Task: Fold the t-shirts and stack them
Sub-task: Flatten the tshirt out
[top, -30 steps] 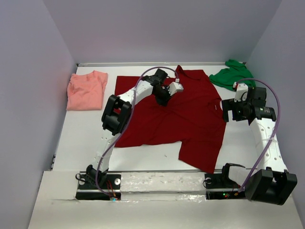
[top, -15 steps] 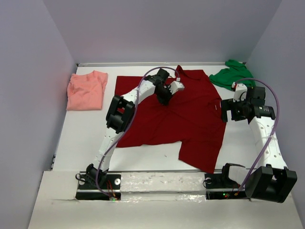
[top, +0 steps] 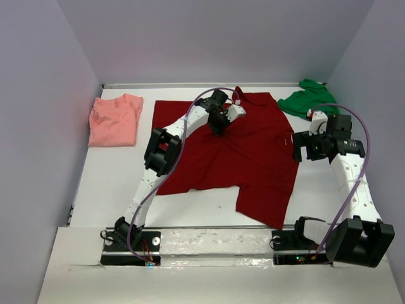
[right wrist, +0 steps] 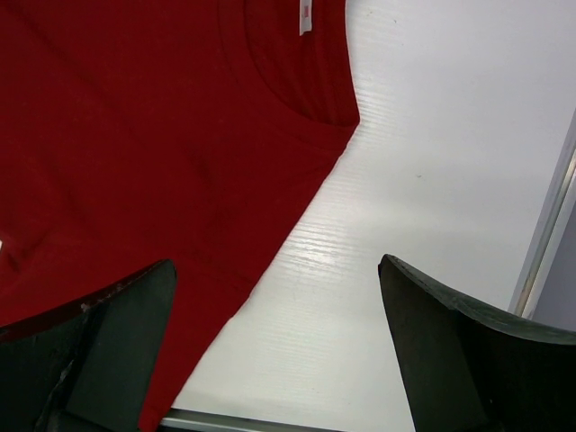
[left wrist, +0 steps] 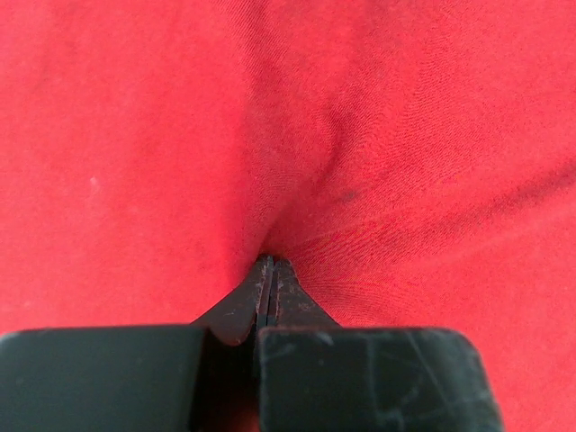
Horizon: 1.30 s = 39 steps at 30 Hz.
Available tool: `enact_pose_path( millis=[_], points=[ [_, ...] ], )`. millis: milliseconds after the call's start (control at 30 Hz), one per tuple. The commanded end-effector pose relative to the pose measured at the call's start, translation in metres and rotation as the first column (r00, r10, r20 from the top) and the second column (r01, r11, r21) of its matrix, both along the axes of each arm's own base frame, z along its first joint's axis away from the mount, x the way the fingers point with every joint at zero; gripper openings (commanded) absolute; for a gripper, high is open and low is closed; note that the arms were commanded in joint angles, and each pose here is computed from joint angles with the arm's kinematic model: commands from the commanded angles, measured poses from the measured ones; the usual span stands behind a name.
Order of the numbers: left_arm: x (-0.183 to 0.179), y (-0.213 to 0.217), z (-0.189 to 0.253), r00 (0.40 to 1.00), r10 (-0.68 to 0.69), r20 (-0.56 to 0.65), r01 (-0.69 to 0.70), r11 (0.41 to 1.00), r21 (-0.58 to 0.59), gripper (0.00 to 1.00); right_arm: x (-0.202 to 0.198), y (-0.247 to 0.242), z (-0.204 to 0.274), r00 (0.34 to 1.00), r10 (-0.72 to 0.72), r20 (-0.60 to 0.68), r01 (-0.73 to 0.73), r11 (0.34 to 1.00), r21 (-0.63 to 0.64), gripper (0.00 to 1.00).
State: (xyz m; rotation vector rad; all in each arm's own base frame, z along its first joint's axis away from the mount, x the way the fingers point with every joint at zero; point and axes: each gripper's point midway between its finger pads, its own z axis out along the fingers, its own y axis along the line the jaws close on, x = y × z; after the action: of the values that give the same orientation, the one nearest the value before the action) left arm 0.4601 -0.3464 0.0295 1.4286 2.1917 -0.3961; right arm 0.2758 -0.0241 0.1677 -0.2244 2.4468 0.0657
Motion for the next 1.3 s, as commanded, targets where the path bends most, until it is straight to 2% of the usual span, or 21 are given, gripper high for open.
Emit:
enact_pose_path(
  millis=[0, 967, 1100, 1133, 1200, 1233, 1267],
  points=[
    [0.012, 0.014, -0.002, 0.998, 0.049, 0.04, -0.052, 0.996, 0.071, 0.0, 0.011, -0.001, 0.008, 0.999, 0.008, 0.049, -0.008, 1.0, -0.001, 1.0],
    [0.056, 0.005, 0.013, 0.968, 0.154, 0.198, -0.165, 0.985, 0.04, 0.0, 0.013, 0.013, -0.005, 0.998, 0.059, 0.009, -0.06, 0.995, 0.076, 1.0],
    [0.052, 0.001, 0.027, 0.968, 0.165, 0.189, -0.169, 0.986, 0.008, 0.0, 0.012, 0.014, -0.006, 0.998, 0.063, -0.004, -0.063, 0.995, 0.08, 1.0],
    [0.049, 0.003, 0.029, 0.97, 0.169, 0.177, -0.173, 0.985, 0.006, 0.01, 0.011, 0.014, -0.005, 0.998, 0.069, -0.002, -0.068, 0.994, 0.08, 1.0],
    [0.043, 0.002, 0.059, 0.967, 0.171, 0.19, -0.167, 0.985, -0.039, 0.11, 0.011, 0.014, -0.003, 0.997, 0.071, 0.007, -0.071, 0.995, 0.076, 1.0],
    [0.036, 0.004, 0.057, 0.969, 0.17, 0.178, -0.167, 0.985, -0.036, 0.33, 0.01, 0.014, -0.002, 0.997, 0.077, 0.01, -0.077, 0.994, 0.073, 1.0],
    [0.033, 0.007, 0.067, 0.967, 0.176, 0.185, -0.17, 0.984, -0.049, 0.41, 0.01, 0.015, -0.002, 0.997, 0.079, 0.012, -0.079, 0.994, 0.072, 1.0]
  ],
)
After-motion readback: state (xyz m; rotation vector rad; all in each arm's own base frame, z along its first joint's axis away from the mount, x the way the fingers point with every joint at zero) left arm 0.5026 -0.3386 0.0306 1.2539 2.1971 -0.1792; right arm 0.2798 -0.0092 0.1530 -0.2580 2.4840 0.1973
